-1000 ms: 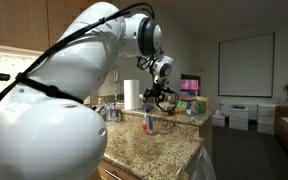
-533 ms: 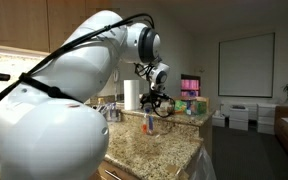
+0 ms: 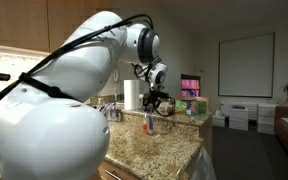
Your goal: Put all the water bottles into the plastic bag
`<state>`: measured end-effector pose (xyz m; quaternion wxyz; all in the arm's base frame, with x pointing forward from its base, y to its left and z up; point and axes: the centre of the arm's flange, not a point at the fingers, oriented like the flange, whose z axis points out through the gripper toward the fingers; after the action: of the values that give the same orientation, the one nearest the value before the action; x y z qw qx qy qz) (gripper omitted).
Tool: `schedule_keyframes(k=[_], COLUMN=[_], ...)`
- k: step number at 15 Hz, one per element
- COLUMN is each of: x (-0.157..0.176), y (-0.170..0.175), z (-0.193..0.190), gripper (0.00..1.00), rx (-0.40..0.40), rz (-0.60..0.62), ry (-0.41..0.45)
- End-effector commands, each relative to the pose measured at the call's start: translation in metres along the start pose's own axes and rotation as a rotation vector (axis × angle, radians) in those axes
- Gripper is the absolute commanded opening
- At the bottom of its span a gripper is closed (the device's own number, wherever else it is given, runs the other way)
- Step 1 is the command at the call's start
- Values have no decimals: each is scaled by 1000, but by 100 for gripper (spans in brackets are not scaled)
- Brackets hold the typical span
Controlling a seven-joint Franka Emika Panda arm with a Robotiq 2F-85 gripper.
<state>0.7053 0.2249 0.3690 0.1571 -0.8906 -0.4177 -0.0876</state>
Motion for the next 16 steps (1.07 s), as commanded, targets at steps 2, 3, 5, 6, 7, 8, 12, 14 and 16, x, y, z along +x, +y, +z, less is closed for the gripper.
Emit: schedule_keyframes(k=[2,3,5,6,7,8,12,14,16], x=[-9,-11,-17,-20,-29,-39,-98,-138,-188], y=[2,4,14,19,30,41,99,129,159], z=[-4,-5,-14,-17,-27,-36,-98,-129,-156], gripper=[23,18,12,12,12,12,12,12,12], rx=[-63,-66,-55,-52,-51,-64,-133,-158,-150], rz=[-29,-30,-13,-2,19,40,165,243,328], ry=[-9,-12,-11,-11,-9,-9,2,-18,-53])
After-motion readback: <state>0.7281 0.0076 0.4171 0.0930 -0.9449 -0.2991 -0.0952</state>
